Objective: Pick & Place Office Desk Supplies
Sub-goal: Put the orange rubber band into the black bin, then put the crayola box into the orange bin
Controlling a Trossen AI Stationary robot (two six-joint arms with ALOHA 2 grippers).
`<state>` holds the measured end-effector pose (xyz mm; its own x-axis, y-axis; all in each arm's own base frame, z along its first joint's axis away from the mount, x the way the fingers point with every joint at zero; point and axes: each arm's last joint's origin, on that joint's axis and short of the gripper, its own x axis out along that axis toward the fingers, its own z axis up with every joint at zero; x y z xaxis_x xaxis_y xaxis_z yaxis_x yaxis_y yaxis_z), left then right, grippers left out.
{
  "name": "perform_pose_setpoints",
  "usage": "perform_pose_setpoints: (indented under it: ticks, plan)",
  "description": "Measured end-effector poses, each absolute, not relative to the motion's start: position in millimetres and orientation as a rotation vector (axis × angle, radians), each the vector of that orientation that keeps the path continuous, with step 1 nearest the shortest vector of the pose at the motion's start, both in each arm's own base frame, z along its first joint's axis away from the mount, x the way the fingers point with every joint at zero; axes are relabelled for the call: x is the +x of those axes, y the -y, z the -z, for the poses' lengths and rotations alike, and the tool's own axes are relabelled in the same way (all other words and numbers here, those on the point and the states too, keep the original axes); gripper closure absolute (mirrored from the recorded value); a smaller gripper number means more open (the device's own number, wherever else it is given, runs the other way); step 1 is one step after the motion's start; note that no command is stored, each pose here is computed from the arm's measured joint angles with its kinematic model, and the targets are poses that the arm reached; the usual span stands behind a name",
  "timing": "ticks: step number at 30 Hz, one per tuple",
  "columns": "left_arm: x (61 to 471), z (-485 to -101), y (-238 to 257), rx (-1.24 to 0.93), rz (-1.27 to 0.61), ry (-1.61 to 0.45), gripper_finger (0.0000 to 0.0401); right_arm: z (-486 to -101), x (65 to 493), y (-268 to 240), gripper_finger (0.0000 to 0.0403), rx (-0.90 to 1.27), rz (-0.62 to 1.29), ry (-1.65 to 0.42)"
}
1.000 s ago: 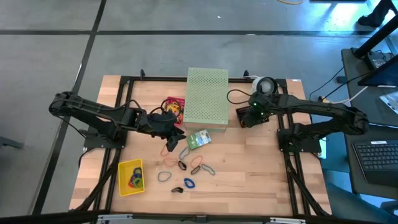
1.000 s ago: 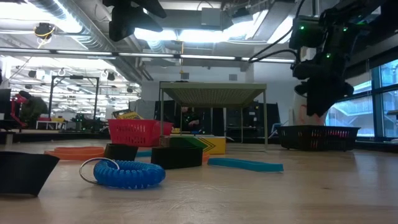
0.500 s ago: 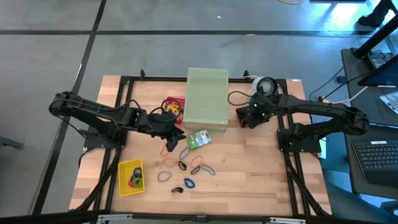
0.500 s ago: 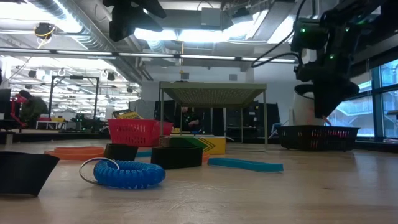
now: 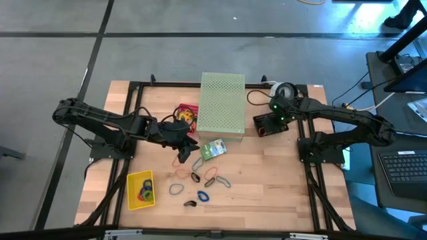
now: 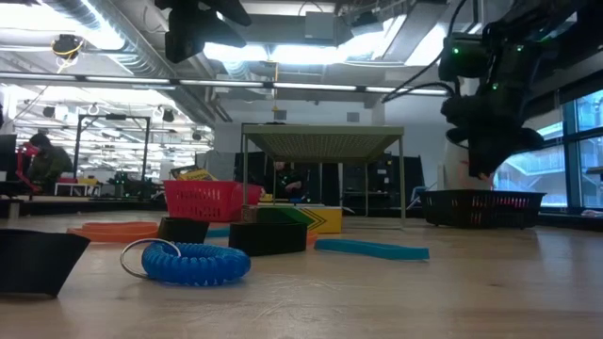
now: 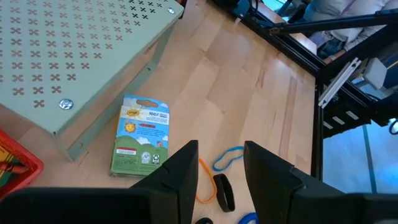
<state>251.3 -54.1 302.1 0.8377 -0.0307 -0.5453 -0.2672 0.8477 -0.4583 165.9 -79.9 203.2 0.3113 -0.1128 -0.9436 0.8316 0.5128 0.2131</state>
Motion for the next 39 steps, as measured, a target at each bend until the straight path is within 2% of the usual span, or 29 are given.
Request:
perform_pose_setpoints:
  ticks: [12, 20, 23, 39]
  plan:
    - [251.2, -302.1, 54.9, -0.551, -0.104, -0.582, 0.0278, -199.4, 166.5, 82.0, 0.0301, 0.927, 0.683, -1.098]
    - [251.0, -302.0, 55.3, -0.554, -0.09, -0.589, 0.0278, -199.0, 164.0, 83.8, 0.0301, 0.953, 0.75, -1.091]
    - [251.0, -301.9, 55.7, -0.558, -0.079, -0.595, 0.0278, -201.1, 168.8, 85.8, 0.0301, 0.981, 0.688, -1.039]
    - [250.9, -301.8, 56.3, -0.554, -0.055, -0.603, 0.0278, -204.0, 169.2, 86.2, 0.0301, 1.031, 0.633, -1.009]
